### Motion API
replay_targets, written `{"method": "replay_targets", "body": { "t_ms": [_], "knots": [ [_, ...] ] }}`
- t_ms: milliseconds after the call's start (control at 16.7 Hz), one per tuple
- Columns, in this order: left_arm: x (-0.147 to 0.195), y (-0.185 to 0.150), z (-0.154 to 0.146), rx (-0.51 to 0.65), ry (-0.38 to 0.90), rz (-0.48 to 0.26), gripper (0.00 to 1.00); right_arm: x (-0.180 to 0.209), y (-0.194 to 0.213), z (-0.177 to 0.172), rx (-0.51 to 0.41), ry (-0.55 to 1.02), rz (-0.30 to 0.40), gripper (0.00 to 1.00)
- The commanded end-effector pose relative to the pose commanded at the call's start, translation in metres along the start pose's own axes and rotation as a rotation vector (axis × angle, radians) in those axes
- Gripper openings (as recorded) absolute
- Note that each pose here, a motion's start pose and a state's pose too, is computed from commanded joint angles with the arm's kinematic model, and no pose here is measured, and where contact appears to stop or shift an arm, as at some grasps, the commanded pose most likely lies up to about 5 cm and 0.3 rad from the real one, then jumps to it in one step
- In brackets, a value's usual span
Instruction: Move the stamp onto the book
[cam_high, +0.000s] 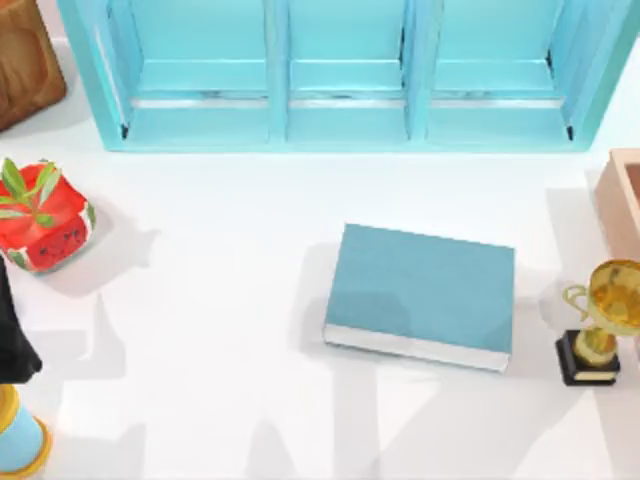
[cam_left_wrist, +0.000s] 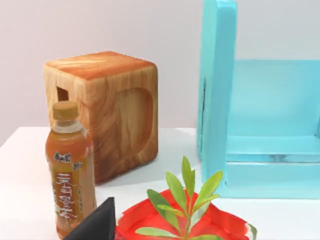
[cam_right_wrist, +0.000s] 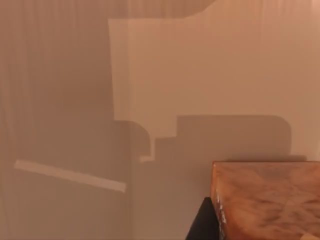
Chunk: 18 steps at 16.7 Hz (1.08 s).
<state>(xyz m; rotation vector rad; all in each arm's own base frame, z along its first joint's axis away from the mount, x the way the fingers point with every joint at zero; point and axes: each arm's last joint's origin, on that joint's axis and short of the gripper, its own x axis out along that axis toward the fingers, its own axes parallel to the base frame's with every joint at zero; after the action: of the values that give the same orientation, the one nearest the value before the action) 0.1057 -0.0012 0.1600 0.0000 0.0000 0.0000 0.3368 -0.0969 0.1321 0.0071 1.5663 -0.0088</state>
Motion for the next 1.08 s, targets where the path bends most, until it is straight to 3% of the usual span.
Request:
{"method": "replay_targets", "body": {
  "t_ms": [240,780,1080],
  "knots": [
    [0.000,0.000,0.000,0.000,0.000,0.000,1.00,-0.011,0.006,0.005,0.002,-0.008,-0.012,0.00],
    [0.000,0.000,0.000,0.000,0.000,0.000,1.00,-0.101,0.076,0.022,0.109,0.045,-0.027,0.00],
    [0.000,0.000,0.000,0.000,0.000,0.000,1.00,-0.141,0.128,0.004,0.050,0.032,-0.002,0.00]
  ]
}}
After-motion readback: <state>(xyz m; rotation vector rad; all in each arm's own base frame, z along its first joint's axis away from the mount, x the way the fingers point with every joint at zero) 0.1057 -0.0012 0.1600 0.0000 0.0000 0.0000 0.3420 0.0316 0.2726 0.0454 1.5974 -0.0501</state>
